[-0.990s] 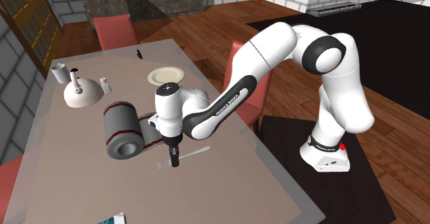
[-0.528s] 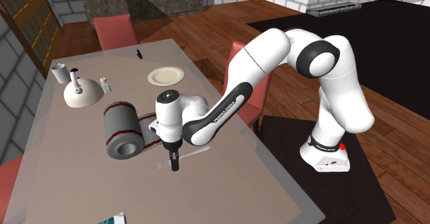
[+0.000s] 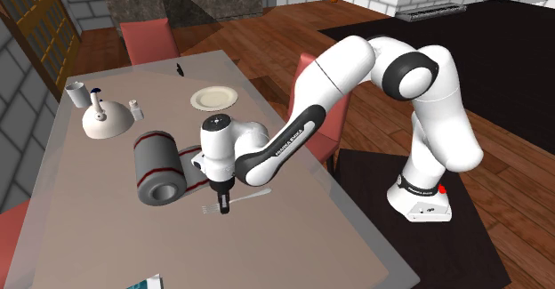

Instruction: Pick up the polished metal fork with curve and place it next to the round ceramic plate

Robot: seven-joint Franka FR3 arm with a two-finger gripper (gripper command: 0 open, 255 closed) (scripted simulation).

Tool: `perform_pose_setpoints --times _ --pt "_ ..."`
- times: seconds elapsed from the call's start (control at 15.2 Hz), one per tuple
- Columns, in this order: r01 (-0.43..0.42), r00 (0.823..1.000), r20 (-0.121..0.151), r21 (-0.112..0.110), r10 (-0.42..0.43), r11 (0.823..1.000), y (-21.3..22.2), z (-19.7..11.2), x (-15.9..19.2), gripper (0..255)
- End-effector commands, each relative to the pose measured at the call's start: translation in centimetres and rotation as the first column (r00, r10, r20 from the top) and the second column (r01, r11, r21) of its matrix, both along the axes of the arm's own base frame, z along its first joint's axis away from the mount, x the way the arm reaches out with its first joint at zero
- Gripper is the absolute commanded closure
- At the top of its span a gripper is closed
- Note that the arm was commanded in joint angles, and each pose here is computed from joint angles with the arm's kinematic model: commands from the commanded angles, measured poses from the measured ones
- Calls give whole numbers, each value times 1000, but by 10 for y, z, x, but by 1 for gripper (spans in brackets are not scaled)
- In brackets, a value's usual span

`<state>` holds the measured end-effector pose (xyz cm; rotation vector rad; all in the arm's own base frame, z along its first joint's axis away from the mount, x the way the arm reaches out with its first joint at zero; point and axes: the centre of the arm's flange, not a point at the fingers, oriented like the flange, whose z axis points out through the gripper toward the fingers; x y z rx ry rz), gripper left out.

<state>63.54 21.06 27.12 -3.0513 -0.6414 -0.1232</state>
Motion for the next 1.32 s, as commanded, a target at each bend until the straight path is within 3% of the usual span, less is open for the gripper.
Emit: perform_pose_setpoints --times 0.0,0.4,1.25 --pt "-7 1000 -9 2 7 1000 5 -5 -2 255" --pt "-7 1000 -9 1 7 1000 4 -5 -3 255" --pt "-7 1000 -9 1 7 1000 4 64 -3 255"
